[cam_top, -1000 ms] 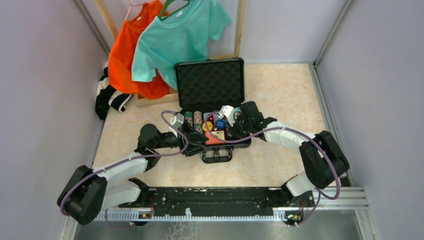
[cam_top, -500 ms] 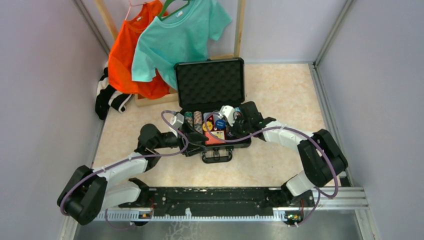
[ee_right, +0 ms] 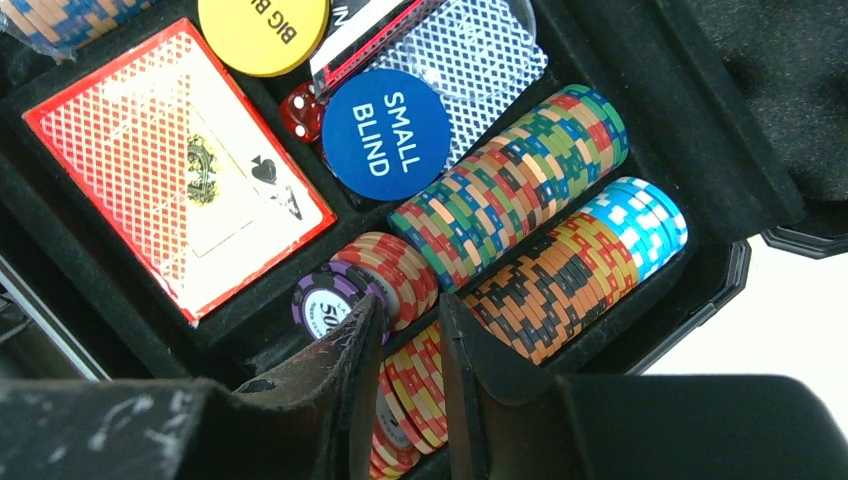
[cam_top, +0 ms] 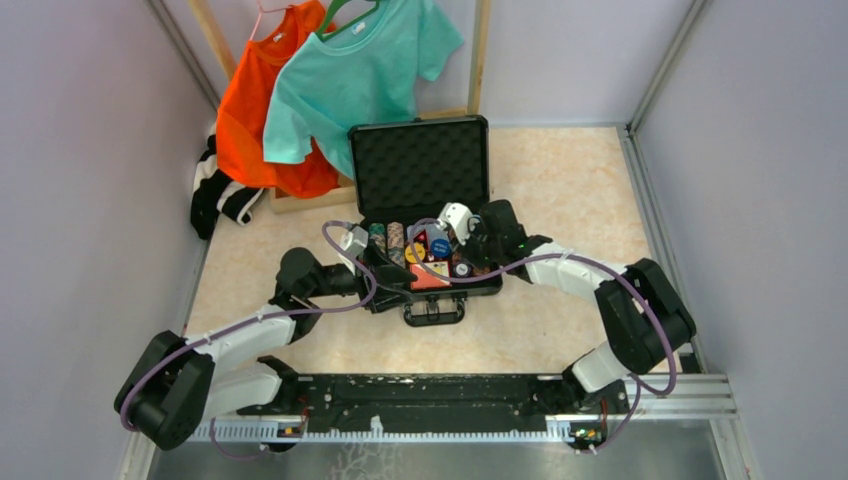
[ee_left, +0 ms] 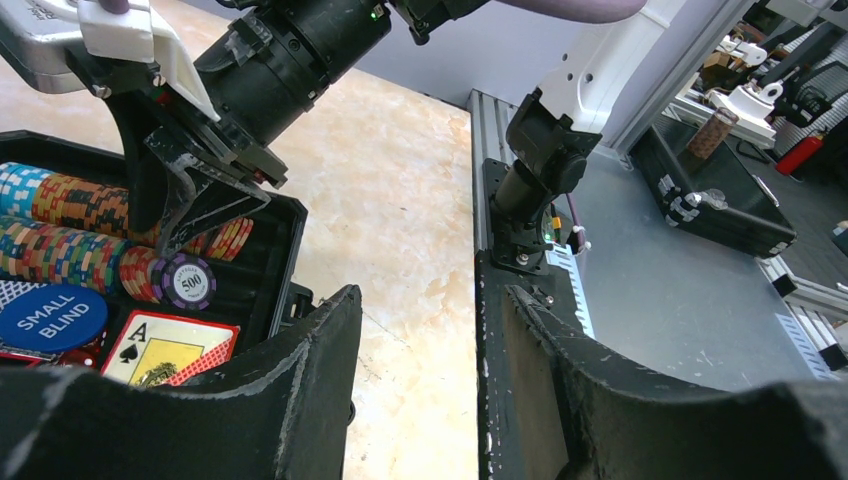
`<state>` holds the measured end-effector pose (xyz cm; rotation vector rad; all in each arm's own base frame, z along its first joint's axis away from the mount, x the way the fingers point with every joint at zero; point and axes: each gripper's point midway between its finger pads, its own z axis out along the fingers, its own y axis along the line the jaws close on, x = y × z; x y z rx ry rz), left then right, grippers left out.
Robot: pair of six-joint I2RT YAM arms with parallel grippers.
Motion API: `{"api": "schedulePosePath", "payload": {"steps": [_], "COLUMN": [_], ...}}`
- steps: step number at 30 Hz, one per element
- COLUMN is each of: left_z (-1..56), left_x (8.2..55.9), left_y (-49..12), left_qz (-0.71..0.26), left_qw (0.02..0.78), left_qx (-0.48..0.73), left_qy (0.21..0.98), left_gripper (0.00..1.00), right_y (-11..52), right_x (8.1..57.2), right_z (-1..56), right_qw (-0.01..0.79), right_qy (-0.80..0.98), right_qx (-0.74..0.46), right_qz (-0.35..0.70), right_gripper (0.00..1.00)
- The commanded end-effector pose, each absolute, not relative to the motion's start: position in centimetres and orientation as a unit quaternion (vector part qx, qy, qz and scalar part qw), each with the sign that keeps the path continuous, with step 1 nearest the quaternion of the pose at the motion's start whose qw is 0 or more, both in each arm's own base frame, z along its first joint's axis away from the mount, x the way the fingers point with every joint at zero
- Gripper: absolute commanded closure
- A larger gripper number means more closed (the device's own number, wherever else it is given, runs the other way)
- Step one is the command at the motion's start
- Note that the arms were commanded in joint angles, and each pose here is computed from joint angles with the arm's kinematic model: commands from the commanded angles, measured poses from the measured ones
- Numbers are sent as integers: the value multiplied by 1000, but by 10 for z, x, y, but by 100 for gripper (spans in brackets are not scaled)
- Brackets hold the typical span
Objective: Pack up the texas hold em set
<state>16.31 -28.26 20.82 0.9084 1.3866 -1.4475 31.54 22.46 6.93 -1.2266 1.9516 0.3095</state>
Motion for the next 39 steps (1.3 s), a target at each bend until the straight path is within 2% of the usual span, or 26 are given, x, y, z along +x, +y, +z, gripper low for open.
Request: {"api": "schedulePosePath", "payload": {"steps": [1, 7, 9, 10, 12, 13, 15, 16, 17, 18, 20, 21, 23, 27, 31, 39], "left_z": [207, 207, 204, 200, 191, 190, 190, 193, 194, 197, 201, 203, 202, 196, 196, 200], "left_x": [159, 163, 179, 192, 218, 226, 239, 244, 246, 247, 249, 251, 256, 261, 260, 259], "left_y": [-281, -282, -281, -280, -274, -270, -259, -253, -248, -244, -238, -235, -226, -206, -193, -185], "left_qz": [-589, -588, -575, -560, -520, -501, -471, -460, -452, -444, -432, -425, -405, -366, -345, -332], "left_qw": [453, 454, 459, 462, 468, 476, 490, 499, 502, 506, 511, 515, 522, 527, 530, 543], "left_qx": [373, 362, 321, 286, 227, 210, 163, 141, 128, 119, 101, 92, 69, 19, -3, -8], "left_qy": [555, 563, 597, 625, 678, 692, 715, 721, 726, 730, 737, 739, 747, 767, 775, 772], "left_gripper": [40, 40, 39, 39, 35, 33, 19, 15, 10, 7, 2, 1, 1, 1, 1, 1], "right_y": [226, 223, 220, 219, 212, 210, 209, 211, 212, 212, 213, 210, 201, 189, 179, 172], "right_x": [330, 334, 337, 337, 344, 347, 352, 354, 357, 362, 377, 386, 407, 452, 488, 524], "right_z": [96, 132, 145, 150, 159, 163, 167, 169, 174, 180, 200, 211, 228, 246, 265, 241], "right_qw": [454, 507, 527, 532, 544, 543, 530, 514, 503, 505, 542, 565, 595, 613, 624, 610], "right_qy": [756, 747, 749, 750, 768, 779, 800, 816, 822, 821, 806, 796, 784, 781, 776, 788], "right_qx": [-458, -413, -384, -376, -319, -290, -254, -236, -241, -242, -213, -194, -160, -111, -81, -58], "right_qz": [117, 118, 117, 119, 114, 116, 119, 123, 116, 109, 106, 97, 73, 52, 36, 52], "right_gripper": [72, 71, 70, 67, 51, 48, 44, 51, 63, 68, 70, 70, 62, 51, 50, 54]}}
